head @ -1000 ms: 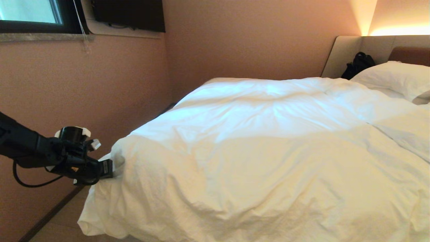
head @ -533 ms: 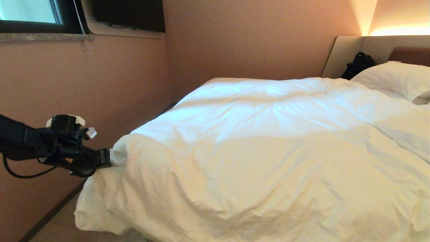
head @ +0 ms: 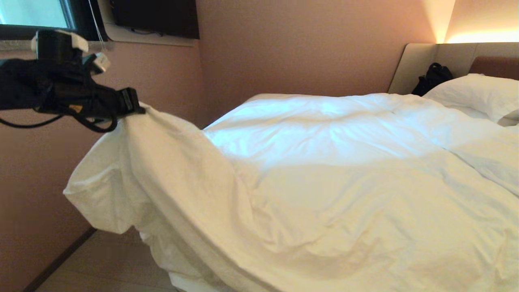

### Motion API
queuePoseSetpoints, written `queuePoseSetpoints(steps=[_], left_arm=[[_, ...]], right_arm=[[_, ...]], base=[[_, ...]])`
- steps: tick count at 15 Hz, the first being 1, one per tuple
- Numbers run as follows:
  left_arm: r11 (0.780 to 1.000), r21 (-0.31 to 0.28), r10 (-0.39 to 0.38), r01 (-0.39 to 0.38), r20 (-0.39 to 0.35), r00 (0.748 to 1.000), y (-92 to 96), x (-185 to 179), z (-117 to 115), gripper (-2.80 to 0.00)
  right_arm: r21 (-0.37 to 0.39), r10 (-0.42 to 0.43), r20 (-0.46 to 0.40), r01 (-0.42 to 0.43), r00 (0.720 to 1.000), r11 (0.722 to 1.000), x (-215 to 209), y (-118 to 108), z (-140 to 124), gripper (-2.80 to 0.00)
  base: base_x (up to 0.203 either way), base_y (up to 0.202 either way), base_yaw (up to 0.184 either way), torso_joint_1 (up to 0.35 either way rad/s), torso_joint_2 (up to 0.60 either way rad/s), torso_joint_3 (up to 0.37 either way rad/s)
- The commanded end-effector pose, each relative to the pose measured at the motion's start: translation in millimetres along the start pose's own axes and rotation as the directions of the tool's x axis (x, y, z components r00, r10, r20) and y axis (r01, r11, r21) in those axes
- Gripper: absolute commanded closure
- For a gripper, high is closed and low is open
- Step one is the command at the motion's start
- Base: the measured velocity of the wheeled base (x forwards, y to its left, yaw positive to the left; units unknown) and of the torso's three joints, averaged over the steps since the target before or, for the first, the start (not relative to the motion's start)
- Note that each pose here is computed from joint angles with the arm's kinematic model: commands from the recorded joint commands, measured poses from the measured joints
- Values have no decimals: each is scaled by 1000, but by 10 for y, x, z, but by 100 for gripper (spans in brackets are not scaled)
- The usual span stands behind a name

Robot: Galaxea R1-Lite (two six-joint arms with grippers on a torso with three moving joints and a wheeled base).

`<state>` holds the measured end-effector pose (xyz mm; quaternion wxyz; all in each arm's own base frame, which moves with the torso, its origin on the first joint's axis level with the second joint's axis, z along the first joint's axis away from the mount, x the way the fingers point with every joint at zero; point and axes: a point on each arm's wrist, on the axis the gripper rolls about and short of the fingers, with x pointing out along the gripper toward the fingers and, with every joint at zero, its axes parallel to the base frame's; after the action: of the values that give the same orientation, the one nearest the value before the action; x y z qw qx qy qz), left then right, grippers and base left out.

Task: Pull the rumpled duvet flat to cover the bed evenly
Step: Flatten the corners of the folded blanket

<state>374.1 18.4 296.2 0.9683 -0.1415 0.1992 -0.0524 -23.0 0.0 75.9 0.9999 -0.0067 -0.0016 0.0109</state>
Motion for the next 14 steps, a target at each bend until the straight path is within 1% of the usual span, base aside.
queuePoseSetpoints(steps=[1,2,3,4,5,6,8,9,10,11,12,14], left_arm=[[996,33,-89,86,73,993,-314,81,197,0],[992,46,-121,118,86,989,-413,163,186,0],[986,65,-160,152,128,979,-504,279,175,0],[982,71,-181,173,125,976,-564,407,110,0],[980,67,-194,188,95,976,-612,549,0,0],[978,47,-204,202,58,977,-609,685,-111,0],[965,-31,-262,262,-21,965,-574,902,-291,0],[961,-66,-271,268,-43,962,-556,977,-350,0],[959,-103,-272,264,-71,960,-524,1087,-439,0],[960,-120,-263,251,-102,959,-480,1214,-547,0],[962,-130,-255,239,-124,959,-450,1295,-628,0],[968,-150,-228,201,-196,954,-352,1519,-892,0]], right_arm=[[0,1,-1,-1,1000,1000,1,0,0,0],[0,0,-1,0,1000,1000,1,0,0,0],[0,1,-1,-1,1000,1000,1,0,0,0],[0,1,-1,-1,1000,1000,1,0,0,0],[0,1,-1,-1,1000,1000,1,0,0,0],[0,1,-1,-1,1000,1000,1,0,0,0],[0,1,-1,-1,1000,1000,1,0,0,0],[0,1,-1,-1,1000,1000,1,0,0,0],[0,1,-1,-1,1000,1000,1,0,0,0],[0,1,-1,-1,1000,1000,1,0,0,0],[0,1,-1,-1,1000,1000,1,0,0,0],[0,1,-1,-1,1000,1000,1,0,0,0]], base=[[0,0,0,0,0,0],[0,0,0,0,0,0],[0,0,0,0,0,0],[0,0,0,0,0,0],[0,0,0,0,0,0],[0,0,0,0,0,0],[0,0,0,0,0,0],[0,0,0,0,0,0],[0,0,0,0,0,0],[0,0,0,0,0,0],[0,0,0,0,0,0],[0,0,0,0,0,0]])
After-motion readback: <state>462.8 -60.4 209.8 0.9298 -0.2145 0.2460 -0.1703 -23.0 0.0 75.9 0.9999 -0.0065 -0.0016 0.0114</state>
